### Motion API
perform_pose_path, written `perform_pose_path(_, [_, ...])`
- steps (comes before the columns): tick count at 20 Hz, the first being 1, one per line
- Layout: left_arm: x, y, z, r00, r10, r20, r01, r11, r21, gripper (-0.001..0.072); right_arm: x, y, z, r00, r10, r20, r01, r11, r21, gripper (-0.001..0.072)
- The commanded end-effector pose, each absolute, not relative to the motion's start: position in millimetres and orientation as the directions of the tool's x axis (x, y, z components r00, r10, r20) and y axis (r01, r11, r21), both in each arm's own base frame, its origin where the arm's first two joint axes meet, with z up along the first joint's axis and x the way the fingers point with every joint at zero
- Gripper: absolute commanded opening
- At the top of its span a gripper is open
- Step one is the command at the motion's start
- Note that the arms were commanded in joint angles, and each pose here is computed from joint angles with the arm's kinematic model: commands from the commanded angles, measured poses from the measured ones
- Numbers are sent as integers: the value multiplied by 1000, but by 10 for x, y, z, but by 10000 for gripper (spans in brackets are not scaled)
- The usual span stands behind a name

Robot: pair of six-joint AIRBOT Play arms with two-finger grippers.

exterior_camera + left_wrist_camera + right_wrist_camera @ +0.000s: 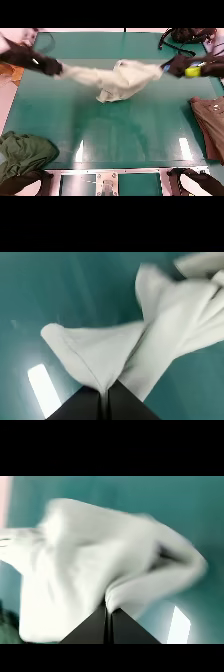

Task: Fold the shirts.

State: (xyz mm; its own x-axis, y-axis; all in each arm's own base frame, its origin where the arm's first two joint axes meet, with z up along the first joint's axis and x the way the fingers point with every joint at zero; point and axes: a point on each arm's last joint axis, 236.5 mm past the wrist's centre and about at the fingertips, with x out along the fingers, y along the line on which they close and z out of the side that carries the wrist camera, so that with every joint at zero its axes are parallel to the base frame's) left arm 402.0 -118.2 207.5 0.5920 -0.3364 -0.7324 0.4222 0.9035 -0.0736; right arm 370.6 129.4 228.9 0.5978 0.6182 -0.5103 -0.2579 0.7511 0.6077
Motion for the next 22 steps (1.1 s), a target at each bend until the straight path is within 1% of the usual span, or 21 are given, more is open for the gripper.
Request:
perform_pose_path(1, [3635, -1215, 3506, 781, -403, -477, 462, 887, 8, 22, 3213, 1314, 3565, 742, 619, -255, -430, 733, 527, 16])
perform_pose_path(3, [3371, -1205, 4152, 844, -424, -329, 464, 884, 51, 22, 2915, 1302, 4163, 795, 596, -113, -495, 745, 448, 17])
perform_pose_path(5, [3126, -1162, 4693, 885, -427, -183, 448, 889, 93, 22, 2616, 1280, 4649, 821, 571, 15, -534, 758, 374, 17])
perform_pose_path(6, [3018, -1143, 4889, 895, -427, -129, 441, 891, 109, 22, 2502, 1275, 4817, 824, 563, 60, -546, 762, 348, 17])
perform_pose_path(8, [2930, -1127, 5049, 901, -427, -80, 434, 893, 120, 22, 2451, 1277, 4891, 824, 562, 77, -552, 764, 334, 18])
perform_pose_path(10, [3025, -1133, 4899, 898, -423, -122, 436, 893, 111, 22, 2539, 1308, 4680, 815, 580, 9, -544, 760, 356, 17])
perform_pose_path(12, [3264, -1168, 4549, 882, -421, -212, 449, 887, 106, 22, 2763, 1343, 4191, 788, 604, -115, -513, 749, 420, 18])
perform_pose_path(14, [3596, -1221, 3999, 840, -417, -347, 469, 880, 77, 23, 3013, 1398, 3533, 741, 628, -238, -467, 737, 489, 18])
perform_pose_path(16, [3945, -1334, 3285, 755, -430, -495, 493, 870, -5, 23, 3254, 1536, 2616, 661, 653, -368, -392, 720, 572, 19])
perform_pose_path(18, [4304, -1480, 2461, 645, -453, -616, 502, 859, -106, 23, 3477, 1681, 1684, 611, 642, -463, -299, 729, 616, 19])
perform_pose_path(20, [4633, -1610, 1640, 545, -473, -692, 472, 855, -213, 23, 3676, 1774, 733, 582, 586, -564, -178, 768, 615, 19])
perform_pose_path(22, [4908, -1745, 953, 468, -502, -727, 421, 850, -315, 24, 3816, 1851, 56, 530, 544, -651, -88, 799, 595, 19])
